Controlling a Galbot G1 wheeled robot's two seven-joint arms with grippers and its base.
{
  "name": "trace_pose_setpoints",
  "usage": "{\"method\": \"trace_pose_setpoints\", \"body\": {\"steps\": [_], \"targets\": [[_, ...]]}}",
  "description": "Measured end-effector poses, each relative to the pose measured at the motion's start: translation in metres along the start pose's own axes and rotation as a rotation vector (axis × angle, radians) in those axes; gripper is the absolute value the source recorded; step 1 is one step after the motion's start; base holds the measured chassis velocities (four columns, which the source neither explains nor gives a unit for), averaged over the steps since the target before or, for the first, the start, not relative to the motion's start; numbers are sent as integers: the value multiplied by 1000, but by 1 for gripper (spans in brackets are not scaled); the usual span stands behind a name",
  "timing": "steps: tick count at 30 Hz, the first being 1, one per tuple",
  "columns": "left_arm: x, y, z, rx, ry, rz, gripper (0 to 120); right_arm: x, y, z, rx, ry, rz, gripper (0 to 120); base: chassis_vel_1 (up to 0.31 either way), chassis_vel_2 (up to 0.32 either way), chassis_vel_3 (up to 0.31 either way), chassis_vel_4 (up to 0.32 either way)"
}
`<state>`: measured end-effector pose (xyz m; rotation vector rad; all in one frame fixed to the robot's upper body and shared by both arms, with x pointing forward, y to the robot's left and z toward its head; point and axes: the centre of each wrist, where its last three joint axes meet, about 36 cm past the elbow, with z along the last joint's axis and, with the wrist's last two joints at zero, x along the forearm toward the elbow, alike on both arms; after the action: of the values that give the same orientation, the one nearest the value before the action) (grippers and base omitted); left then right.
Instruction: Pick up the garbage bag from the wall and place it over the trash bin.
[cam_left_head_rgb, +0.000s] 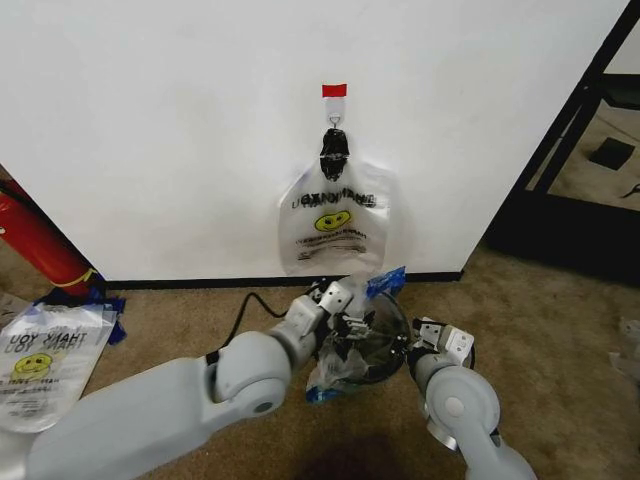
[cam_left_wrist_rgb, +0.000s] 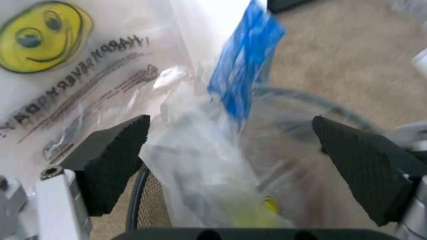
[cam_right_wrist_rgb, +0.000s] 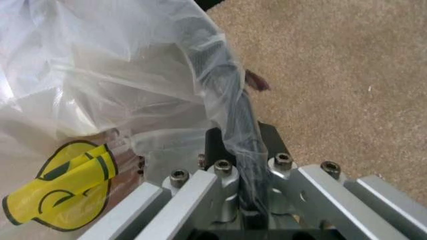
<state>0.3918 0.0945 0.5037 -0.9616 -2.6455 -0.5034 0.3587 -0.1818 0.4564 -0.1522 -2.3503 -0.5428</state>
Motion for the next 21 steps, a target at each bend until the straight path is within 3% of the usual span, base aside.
{"method": "trace_pose_setpoints", "body": {"steps": [11, 21], "targets": [[-29, -17, 6, -97, -45, -5, 91, 1, -3, -1, 4, -2, 2, 0, 0, 0, 0, 0], [-43, -18, 13, -110, -73, -11, 59, 0, -1, -1, -12, 15, -17, 0, 0, 0, 0, 0]]}}
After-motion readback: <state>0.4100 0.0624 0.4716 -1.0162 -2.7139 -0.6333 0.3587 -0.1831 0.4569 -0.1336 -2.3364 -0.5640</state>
